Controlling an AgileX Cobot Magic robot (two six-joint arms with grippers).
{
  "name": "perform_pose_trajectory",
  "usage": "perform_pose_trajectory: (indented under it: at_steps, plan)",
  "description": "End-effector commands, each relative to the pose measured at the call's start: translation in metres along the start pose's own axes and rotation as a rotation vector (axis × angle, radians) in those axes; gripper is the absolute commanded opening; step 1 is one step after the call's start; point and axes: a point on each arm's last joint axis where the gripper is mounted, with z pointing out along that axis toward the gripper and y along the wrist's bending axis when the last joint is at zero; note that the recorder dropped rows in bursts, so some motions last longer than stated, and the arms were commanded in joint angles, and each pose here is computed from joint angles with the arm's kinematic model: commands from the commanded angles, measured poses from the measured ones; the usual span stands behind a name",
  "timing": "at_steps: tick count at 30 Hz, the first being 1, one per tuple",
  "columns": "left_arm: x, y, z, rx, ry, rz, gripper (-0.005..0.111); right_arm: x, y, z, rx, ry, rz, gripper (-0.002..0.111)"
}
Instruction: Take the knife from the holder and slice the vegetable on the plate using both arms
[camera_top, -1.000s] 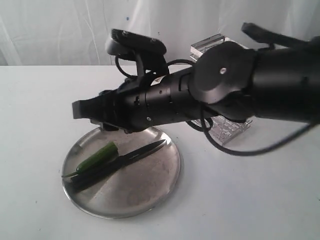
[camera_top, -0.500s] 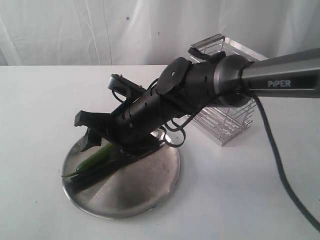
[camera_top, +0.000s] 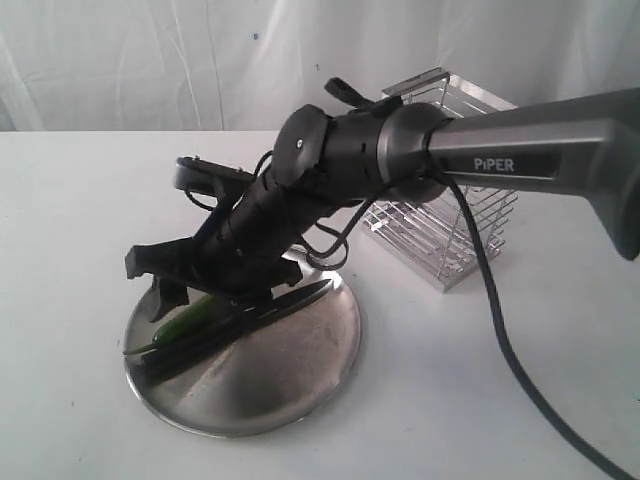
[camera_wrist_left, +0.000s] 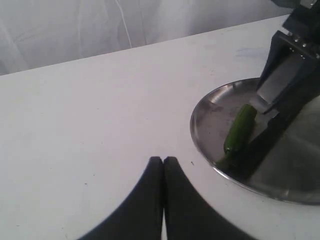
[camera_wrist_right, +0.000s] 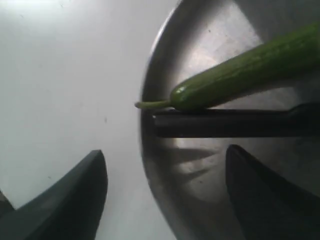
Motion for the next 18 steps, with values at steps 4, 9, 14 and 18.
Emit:
perform_pose_trajectory:
  at_steps: [4, 9, 14, 18]
  plan:
    - [0.001, 0.0, 0.0, 0.006, -0.001, -0.007, 0.0, -0.016, -0.004, -0.015, 0.205, -0.011, 0.011, 0.061]
    - [0.001, 0.0, 0.0, 0.006, -0.001, -0.007, 0.0, -0.019, -0.005, 0.003, 0.155, 0.005, 0.28, 0.06]
    - [0.001, 0.0, 0.0, 0.006, -0.001, -0.007, 0.0, -0.023, 0.003, 0.016, 0.036, 0.032, 0.571, 0.06]
    - [0.001, 0.0, 0.0, 0.006, -0.001, -0.007, 0.0, -0.025, 0.002, 0.016, 0.067, 0.014, 0.675, 0.06]
